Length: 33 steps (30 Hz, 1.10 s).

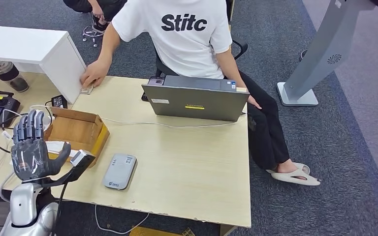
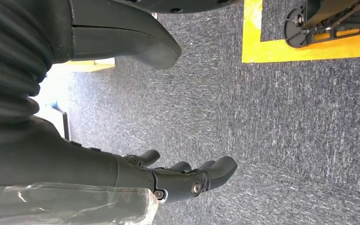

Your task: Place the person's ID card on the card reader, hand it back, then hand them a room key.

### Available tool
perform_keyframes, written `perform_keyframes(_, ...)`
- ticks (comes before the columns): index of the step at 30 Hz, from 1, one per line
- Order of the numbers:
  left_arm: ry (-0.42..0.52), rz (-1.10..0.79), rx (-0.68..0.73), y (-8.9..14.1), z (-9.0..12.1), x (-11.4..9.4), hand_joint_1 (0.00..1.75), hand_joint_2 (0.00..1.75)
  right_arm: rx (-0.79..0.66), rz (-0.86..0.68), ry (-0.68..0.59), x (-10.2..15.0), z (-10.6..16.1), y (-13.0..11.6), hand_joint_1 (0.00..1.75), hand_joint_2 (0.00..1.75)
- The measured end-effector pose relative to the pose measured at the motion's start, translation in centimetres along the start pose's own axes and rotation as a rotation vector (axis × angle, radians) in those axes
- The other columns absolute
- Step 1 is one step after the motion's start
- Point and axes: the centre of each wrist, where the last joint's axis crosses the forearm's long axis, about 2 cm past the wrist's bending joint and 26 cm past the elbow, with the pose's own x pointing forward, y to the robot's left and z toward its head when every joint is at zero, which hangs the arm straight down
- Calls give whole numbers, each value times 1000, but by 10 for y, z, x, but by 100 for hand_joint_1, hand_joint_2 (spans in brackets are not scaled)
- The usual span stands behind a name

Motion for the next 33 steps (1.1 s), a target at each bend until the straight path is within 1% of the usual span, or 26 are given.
perform_keyframes(7,8,9,27,11,7,-2,0,175,0,-11,3,-1,0,0,0,175)
perform_keyframes(16,50,82,29,41,56,-8,0,175,6,-35,13,-5,1,3,0,175)
perform_keyframes(20,94,96,35,53,71,-11,0,175,8,-41,12,-6,1,4,0,175)
perform_keyframes(25,132,86,44,59,77,-15,0,175,8,-45,11,-7,1,4,0,175)
perform_keyframes(33,166,91,39,62,81,-18,0,175,9,-51,12,-7,1,5,0,175)
